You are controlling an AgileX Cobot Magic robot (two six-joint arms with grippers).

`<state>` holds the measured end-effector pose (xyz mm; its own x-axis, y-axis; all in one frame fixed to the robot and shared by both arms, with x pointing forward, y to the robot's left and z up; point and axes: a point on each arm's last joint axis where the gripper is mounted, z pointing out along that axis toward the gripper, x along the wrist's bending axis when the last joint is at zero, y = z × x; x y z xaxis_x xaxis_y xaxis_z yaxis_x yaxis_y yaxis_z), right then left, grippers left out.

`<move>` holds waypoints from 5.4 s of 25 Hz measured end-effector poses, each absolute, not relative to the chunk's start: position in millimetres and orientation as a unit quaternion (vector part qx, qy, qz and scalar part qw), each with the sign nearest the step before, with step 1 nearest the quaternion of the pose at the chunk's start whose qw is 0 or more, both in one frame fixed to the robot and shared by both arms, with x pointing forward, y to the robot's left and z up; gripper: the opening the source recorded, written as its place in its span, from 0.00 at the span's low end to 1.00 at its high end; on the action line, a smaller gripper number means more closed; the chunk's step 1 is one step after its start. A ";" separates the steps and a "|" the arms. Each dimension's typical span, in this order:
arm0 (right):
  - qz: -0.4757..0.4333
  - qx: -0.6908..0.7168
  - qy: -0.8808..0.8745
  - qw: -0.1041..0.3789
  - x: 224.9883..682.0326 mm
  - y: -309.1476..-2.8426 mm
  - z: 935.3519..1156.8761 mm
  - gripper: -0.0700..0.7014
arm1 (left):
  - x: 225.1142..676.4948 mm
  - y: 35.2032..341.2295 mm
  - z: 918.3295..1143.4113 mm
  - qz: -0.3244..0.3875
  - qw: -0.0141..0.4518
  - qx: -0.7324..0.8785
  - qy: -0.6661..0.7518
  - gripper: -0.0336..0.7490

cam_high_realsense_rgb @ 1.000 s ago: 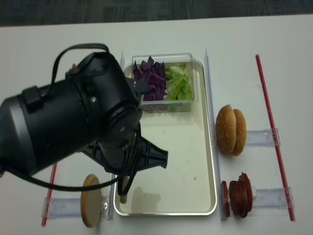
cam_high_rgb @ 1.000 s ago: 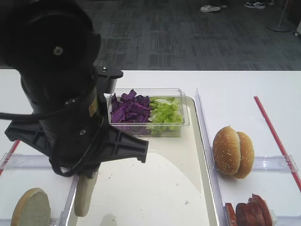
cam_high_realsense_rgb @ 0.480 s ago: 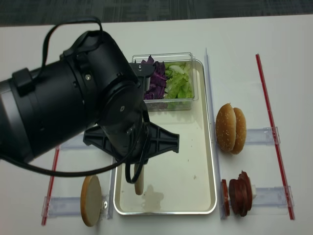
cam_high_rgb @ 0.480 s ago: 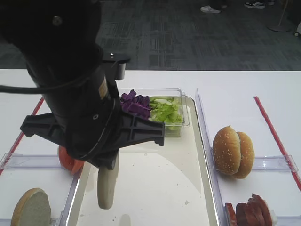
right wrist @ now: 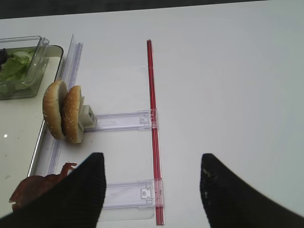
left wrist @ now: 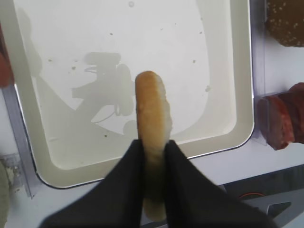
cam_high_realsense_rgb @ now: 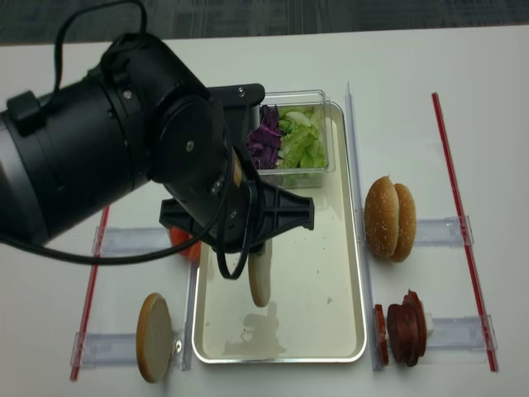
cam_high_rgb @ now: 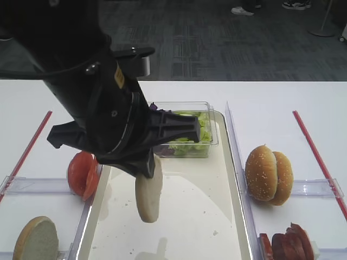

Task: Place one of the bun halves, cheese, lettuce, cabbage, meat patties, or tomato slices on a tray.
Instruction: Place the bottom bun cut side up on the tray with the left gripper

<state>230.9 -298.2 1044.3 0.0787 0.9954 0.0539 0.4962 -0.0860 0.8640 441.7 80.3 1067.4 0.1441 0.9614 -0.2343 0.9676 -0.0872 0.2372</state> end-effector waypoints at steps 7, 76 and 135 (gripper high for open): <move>0.356 0.645 0.579 0.351 230.9 -298.2 1044.3 0.69 | 452.7 83.3 1066.4 -0.068 0.213 0.744 0.629 0.14; 0.354 0.645 0.579 0.350 230.7 -298.2 1044.0 0.69 | 478.0 118.4 940.9 -0.263 0.346 0.695 0.573 0.13; 0.354 0.645 0.579 0.350 230.7 -298.2 1044.0 0.69 | 483.5 137.2 915.9 -0.239 0.295 0.697 0.608 0.34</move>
<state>230.7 -298.2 1044.0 0.0779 0.9956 0.0521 0.4996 -0.0842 0.8622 483.5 137.2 915.9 0.1472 0.7063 -0.6924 0.9888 -0.0874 0.1210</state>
